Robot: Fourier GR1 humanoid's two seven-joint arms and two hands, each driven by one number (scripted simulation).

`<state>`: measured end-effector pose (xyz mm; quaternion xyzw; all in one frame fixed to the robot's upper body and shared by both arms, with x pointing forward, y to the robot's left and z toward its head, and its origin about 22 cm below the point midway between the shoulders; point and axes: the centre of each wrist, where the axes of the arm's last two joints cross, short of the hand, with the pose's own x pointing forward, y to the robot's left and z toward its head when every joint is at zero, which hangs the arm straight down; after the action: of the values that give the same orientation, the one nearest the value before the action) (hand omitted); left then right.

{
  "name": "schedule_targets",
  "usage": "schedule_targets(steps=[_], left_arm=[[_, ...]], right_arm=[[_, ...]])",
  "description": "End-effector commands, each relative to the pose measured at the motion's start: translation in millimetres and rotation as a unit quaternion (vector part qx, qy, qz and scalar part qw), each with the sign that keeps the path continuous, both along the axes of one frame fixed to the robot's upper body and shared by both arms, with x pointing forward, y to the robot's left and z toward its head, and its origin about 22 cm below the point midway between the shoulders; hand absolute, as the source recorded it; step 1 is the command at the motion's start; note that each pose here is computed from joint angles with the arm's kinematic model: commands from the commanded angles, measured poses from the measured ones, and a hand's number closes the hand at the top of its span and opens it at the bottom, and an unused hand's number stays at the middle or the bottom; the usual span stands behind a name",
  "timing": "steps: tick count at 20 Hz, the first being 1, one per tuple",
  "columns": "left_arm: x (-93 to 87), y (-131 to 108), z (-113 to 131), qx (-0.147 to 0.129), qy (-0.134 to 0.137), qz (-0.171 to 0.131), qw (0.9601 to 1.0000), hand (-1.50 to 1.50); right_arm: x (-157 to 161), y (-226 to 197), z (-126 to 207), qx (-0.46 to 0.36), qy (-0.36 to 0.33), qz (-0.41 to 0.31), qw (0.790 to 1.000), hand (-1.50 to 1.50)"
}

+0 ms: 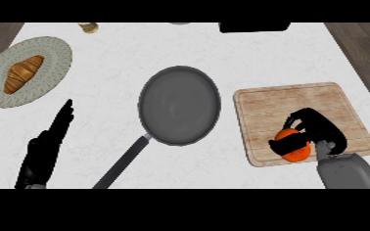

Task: Pick the squash from the cutting board and place it in the pan

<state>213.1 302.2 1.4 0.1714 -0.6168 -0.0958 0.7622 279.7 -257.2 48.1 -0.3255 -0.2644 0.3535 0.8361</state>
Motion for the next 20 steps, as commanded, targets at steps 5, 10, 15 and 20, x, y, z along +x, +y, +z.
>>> schedule_targets(steps=[5,10,15,20], left_arm=[[3.5,1.0,8.5,0.011,-0.004,0.010,0.9999,0.00],[3.3,-10.8,4.3,0.008,-0.004,-0.004,1.0000,0.00],[6.5,-11.2,0.8,0.007,-0.017,-0.027,0.9995,0.00],[2.1,-14.2,12.0,0.011,-0.014,-0.037,0.9992,0.00]], right_arm=[[-51.7,42.6,44.1,-0.157,-0.229,-0.058,0.959,1.50],[-85.4,70.3,95.9,-0.210,-0.376,-0.024,0.902,1.50],[-82.0,127.0,106.6,-0.218,-0.406,-0.030,0.887,1.50],[-58.7,172.6,125.0,-0.147,-0.424,-0.017,0.894,1.50]])
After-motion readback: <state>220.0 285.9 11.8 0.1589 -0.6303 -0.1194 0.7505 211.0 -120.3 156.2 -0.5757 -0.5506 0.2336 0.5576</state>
